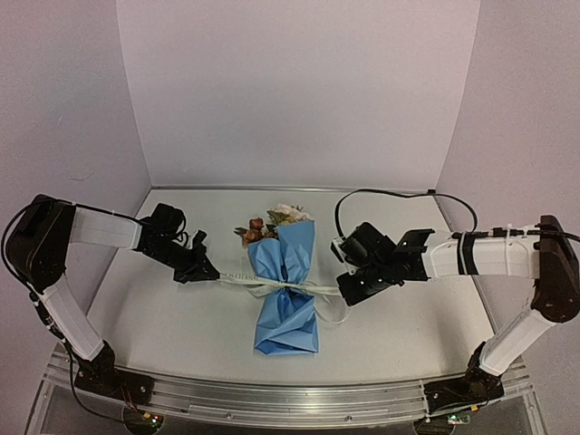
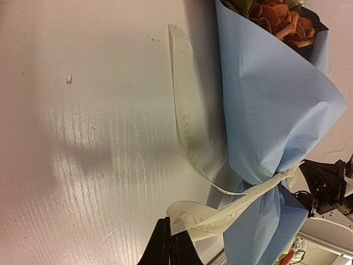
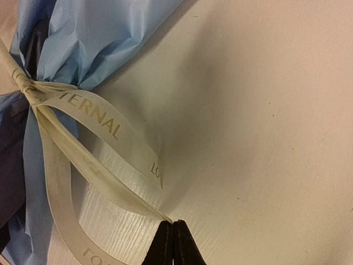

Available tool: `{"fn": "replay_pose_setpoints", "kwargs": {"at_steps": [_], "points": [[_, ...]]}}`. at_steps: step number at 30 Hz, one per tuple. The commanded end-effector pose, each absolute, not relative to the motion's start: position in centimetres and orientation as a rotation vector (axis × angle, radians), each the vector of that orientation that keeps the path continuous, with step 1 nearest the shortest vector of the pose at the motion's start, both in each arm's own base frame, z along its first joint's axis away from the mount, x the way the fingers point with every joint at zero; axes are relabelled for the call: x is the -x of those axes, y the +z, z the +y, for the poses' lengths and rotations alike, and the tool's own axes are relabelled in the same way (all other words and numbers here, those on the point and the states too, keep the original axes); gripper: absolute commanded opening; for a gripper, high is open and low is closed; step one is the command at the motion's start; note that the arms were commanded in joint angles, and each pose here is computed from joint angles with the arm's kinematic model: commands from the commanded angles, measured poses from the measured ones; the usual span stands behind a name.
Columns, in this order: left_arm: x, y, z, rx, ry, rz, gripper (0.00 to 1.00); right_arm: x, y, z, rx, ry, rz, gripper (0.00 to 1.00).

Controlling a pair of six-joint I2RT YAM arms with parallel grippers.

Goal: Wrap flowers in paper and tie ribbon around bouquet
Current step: Tie the half-tied ribbon around the folded bouquet, then reset both arms

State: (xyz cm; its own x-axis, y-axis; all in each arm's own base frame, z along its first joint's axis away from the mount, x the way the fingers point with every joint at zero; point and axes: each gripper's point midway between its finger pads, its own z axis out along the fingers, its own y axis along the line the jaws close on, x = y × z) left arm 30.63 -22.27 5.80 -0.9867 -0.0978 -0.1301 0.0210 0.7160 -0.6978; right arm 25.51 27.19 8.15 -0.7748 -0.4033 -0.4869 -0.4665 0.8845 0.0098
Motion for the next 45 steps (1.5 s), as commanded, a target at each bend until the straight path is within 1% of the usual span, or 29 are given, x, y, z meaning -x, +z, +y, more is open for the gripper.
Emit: {"fn": "replay_pose_setpoints", "kwargs": {"at_steps": [1, 5, 8, 12, 17, 19, 21, 22, 25, 27, 29, 31, 32, 34, 35, 36, 37, 38, 45], "points": [[-32.5, 3.9, -17.9, 0.2, -0.864, 2.768, 0.0, -23.5, 5.2, 18.4, 0.526, -0.204, 2.73, 0.0], [-32.5, 3.6, -17.9, 0.194, -0.883, 2.767, 0.0, -22.9, 4.8, 18.0, 0.518, -0.184, 2.756, 0.0], [-32.4, 3.9, -18.7, 0.165, -0.937, 2.749, 0.0, -22.3, 4.7, 19.4, 0.541, -0.115, 2.778, 0.0], [-32.2, 5.3, -21.1, 0.046, -0.982, 2.717, 0.0, -21.8, 4.9, 21.6, 0.559, -0.028, 2.793, 0.0], [-32.1, 6.3, -22.6, -0.015, -0.975, 2.706, 0.01, -21.6, 5.9, 24.0, 0.544, 0.093, 2.791, 0.0], [-32.4, 6.7, -22.5, -0.015, -0.961, 2.695, 0.02, -21.4, 6.4, 24.7, 0.539, 0.138, 2.787, 0.04], [-32.6, 7.0, -22.3, -0.014, -0.94, 2.686, 0.05, -21.4, 6.9, 25.1, 0.534, 0.164, 2.776, 0.18], [-32.8, 7.2, -22.2, -0.013, -0.928, 2.68, 0.07, -21.5, 7.1, 25.4, 0.53, 0.184, 2.77, 0.24], [-33.3, 7.8, -22.2, -0.021, -0.911, 2.661, 0.16, -21.6, 7.9, 25.8, 0.522, 0.224, 2.745, 0.34], [-33.6, 8.5, -22.4, -0.035, -0.922, 2.644, 0.3, -22.0, 8.6, 25.5, 0.513, 0.212, 2.713, 0.42], [-33.8, 9.4, -22.5, -0.046, -0.929, 2.621, 0.4, -22.6, 9.3, 24.8, 0.51, 0.172, 2.668, 0.51], [-34.1, 10.6, -22.4, -0.058, -0.913, 2.588, 0.52, -23.1, 10.4, 24.2, 0.502, 0.144, 2.618, 0.59], [-34.2, 11.3, -22.2, -0.064, -0.902, 2.568, 0.58, -23.5, 11.0, 23.7, 0.489, 0.126, 2.589, 0.64], [-34.6, 13.0, -22.1, -0.086, -0.888, 2.519, 0.66, -24.4, 12.3, 22.6, 0.426, 0.096, 2.541, 0.83], [-34.8, 13.9, -22.2, -0.099, -0.889, 2.491, 0.74, -24.8, 12.9, 22.1, 0.377, 0.099, 2.529, 0.91], [-35.0, 14.9, -22.2, -0.108, -0.892, 2.46, 0.87, -25.1, 13.4, 21.6, 0.327, 0.106, 2.522, 0.97], [-35.2, 15.9, -22.3, -0.117, -0.898, 2.426, 0.96, -25.4, 13.9, 21.1, 0.289, 0.113, 2.512, 0.98], [-35.3, 16.9, -22.3, -0.125, -0.902, 2.396, 0.99, -25.7, 14.4, 20.6, 0.261, 0.11, 2.494, 0.98], [-35.7, 23.8, -21.4, -0.113, -0.885, 2.191, 1.0, -26.0, 17.4, 16.6, 0.162, 0.0, 2.339, 0.98]]}}
